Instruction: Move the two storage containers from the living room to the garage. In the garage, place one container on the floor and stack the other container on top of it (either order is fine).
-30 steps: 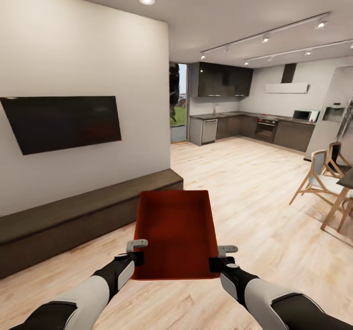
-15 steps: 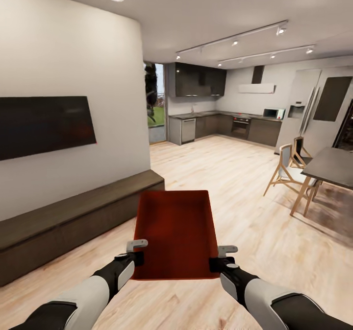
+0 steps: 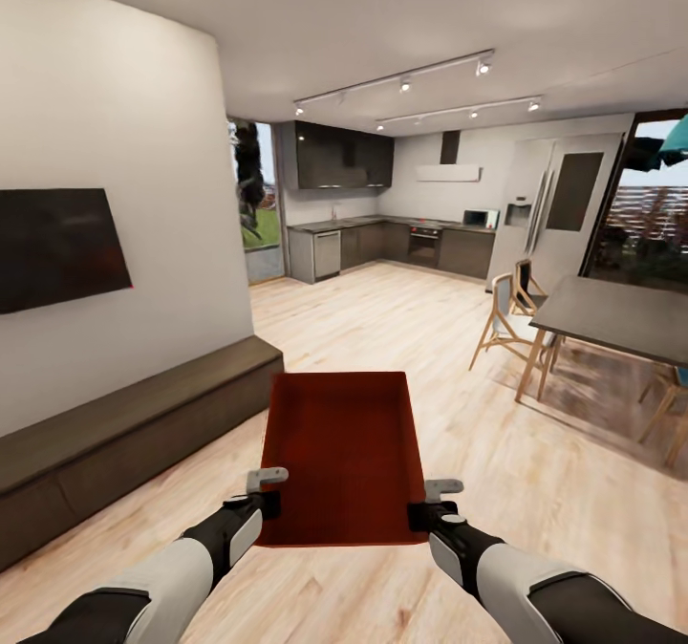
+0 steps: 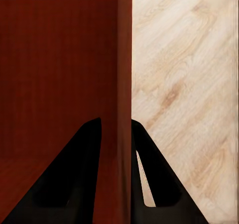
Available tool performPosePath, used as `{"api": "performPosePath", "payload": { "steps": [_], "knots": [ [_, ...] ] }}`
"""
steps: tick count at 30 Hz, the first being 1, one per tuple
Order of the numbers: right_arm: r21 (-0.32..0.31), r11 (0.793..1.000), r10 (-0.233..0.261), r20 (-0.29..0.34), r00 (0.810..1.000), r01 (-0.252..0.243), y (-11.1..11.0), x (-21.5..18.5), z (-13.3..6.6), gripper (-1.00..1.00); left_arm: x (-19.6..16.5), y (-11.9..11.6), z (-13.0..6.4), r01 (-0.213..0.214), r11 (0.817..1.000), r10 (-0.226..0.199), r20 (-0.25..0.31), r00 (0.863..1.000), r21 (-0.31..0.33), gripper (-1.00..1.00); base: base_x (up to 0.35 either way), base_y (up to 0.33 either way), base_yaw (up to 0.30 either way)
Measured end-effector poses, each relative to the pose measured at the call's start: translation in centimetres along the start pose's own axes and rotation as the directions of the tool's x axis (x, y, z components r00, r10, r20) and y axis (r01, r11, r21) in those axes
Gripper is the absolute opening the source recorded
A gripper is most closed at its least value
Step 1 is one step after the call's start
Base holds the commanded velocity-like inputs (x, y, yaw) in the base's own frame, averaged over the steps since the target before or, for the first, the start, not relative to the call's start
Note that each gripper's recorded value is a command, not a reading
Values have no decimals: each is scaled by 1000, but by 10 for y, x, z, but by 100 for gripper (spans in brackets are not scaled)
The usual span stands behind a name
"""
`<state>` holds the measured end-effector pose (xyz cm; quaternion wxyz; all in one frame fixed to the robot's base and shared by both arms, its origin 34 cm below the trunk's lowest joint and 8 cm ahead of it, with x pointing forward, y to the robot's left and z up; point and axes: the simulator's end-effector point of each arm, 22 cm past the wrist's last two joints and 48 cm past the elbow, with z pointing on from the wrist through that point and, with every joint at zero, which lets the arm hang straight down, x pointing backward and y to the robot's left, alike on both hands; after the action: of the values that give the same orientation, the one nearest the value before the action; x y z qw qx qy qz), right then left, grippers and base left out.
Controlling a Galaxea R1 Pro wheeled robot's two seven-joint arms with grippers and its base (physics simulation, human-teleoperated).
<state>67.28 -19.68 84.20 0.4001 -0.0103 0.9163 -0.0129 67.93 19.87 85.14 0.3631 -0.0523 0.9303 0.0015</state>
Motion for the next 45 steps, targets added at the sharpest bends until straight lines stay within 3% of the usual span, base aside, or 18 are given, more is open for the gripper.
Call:
{"api": "performPosePath", "payload": {
  "steps": [45],
  "knots": [
    [2,1000,-13,4,1000,13,-1,-2,0,-100,3,0,0,11,1000,-11,5,1000,2,-100,0,0,-294]
  ]
}}
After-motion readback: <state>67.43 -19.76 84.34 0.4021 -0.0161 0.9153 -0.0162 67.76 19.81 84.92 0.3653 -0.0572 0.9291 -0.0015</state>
